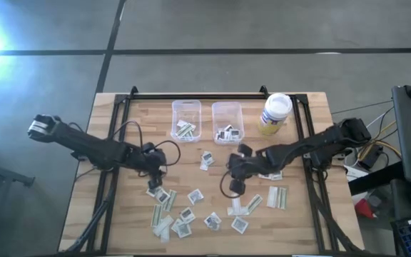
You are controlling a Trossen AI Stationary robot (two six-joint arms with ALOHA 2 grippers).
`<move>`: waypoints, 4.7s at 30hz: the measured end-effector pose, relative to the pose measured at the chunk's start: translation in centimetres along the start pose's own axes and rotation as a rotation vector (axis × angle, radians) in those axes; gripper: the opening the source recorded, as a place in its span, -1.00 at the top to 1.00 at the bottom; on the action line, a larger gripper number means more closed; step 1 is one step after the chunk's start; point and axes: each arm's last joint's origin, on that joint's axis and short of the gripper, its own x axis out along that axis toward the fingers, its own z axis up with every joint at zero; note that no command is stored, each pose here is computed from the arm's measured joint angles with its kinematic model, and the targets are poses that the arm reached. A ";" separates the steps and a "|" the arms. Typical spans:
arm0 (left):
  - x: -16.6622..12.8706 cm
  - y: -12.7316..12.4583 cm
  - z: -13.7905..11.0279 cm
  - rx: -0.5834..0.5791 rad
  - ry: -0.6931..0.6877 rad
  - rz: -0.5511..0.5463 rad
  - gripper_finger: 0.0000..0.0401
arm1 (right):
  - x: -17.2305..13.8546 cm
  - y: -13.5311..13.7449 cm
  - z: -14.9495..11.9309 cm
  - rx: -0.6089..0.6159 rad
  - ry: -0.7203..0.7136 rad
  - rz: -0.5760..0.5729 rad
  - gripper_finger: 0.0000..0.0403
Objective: Pick & Place First Aid Supplies
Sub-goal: Put the gray towelette pack into the right transparent bin
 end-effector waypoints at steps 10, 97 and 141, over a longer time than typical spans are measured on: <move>-1.2 1.5 -1.8 -0.307 0.139 0.131 0.11 | 1.1 0.3 -1.3 0.005 -0.069 0.048 0.68; 1.9 1.0 -0.9 -0.335 -0.404 0.024 1.00 | 0.8 1.0 0.0 -0.046 -0.203 0.109 0.72; 5.7 -5.4 4.0 0.058 -0.857 0.121 1.00 | 2.4 1.5 2.5 -0.081 -0.540 -0.026 0.06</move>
